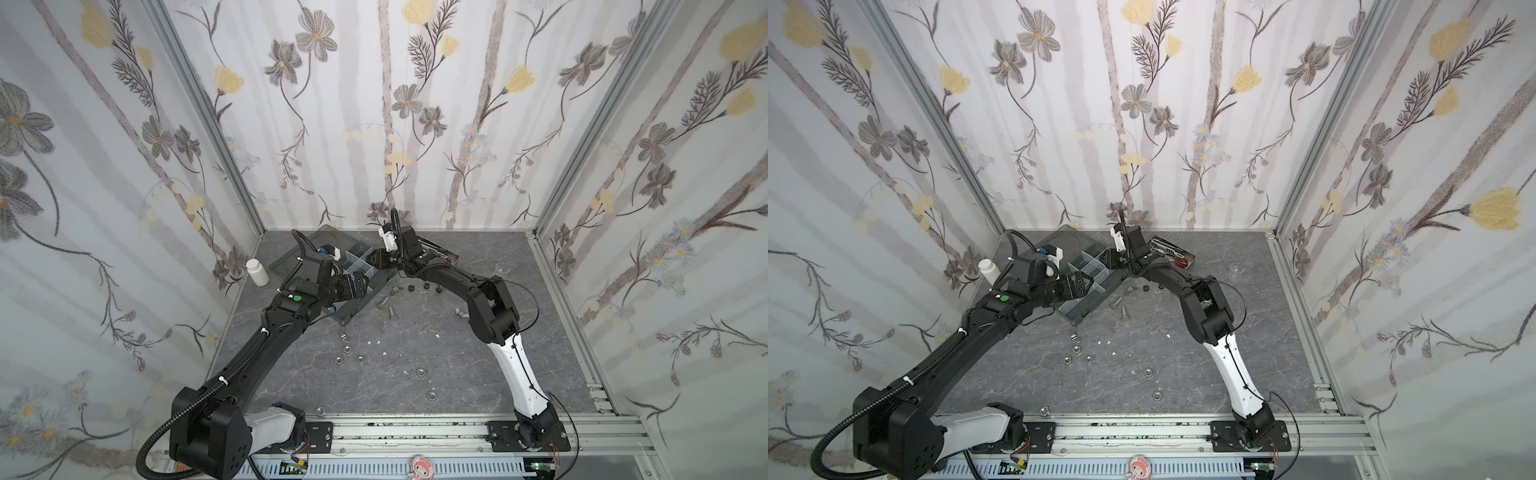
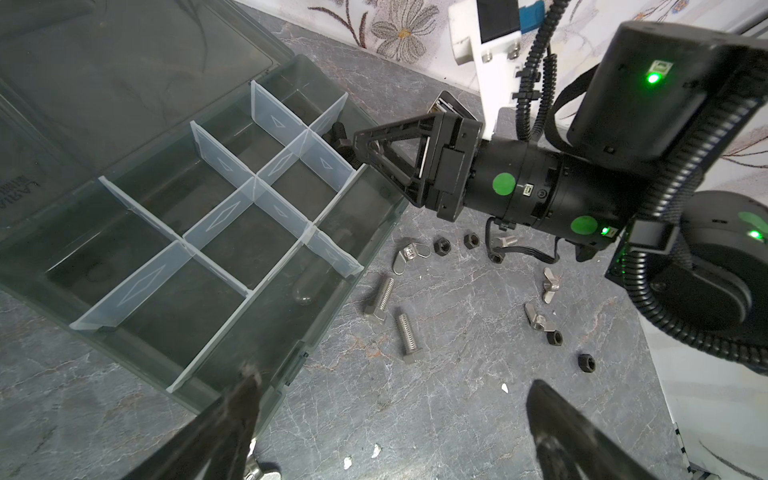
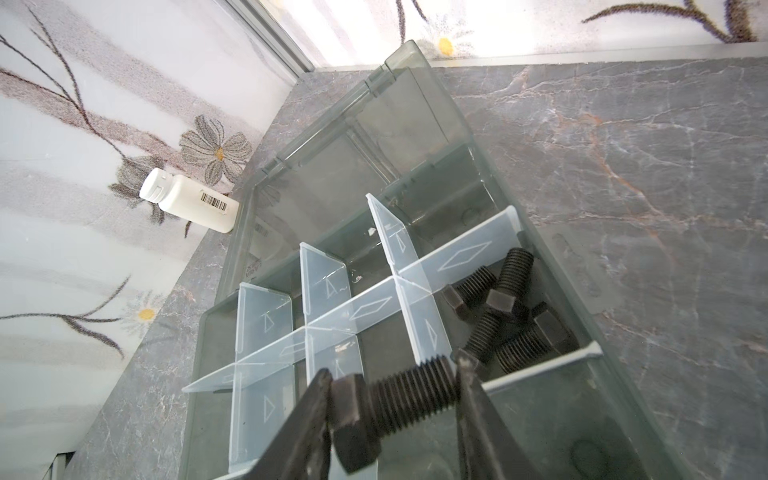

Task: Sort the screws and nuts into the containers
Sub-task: 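Lift the black bolt with the right gripper and carry it over the organizer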

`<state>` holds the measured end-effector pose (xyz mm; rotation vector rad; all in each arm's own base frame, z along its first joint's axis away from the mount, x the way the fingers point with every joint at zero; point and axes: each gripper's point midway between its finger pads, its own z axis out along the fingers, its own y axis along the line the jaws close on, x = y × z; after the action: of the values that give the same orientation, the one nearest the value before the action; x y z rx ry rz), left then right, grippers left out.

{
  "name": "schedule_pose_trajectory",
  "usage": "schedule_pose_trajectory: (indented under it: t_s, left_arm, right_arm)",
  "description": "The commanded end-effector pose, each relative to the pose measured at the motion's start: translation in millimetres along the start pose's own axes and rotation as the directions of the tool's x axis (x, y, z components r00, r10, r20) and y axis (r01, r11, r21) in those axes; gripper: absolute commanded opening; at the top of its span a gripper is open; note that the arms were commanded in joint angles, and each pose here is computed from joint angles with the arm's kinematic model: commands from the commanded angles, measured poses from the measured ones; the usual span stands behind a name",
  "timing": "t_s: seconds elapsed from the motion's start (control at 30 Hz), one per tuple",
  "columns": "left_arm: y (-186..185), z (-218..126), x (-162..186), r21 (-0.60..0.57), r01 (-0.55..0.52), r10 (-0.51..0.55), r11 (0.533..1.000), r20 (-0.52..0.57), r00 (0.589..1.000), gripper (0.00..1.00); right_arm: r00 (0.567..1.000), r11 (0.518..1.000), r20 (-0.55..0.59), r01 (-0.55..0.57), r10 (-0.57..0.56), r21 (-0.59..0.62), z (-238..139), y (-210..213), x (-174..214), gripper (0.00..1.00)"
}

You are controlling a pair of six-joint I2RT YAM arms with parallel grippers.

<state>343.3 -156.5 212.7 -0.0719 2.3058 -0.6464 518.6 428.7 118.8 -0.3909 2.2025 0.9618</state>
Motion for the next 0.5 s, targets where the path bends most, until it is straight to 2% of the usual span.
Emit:
schedule_pose_trajectory:
  t_s: [0.0, 0.47]
  left_arm:
    - [-2, 2, -3, 0.015, -0.002, 0.002, 1.000, 0.014, 1.000, 1.00]
    - [0, 3, -2, 0.004, -0.002, 0.002, 1.000, 0.010, 1.000, 1.00]
  right_arm:
    - [0.997, 1.000, 0.082, 0.001, 0.002, -0.029, 2, 5, -19, 0.31]
    - [0.994, 1.000, 0.110, -0.013, 0.012, 0.008, 22, -13, -25, 0.31]
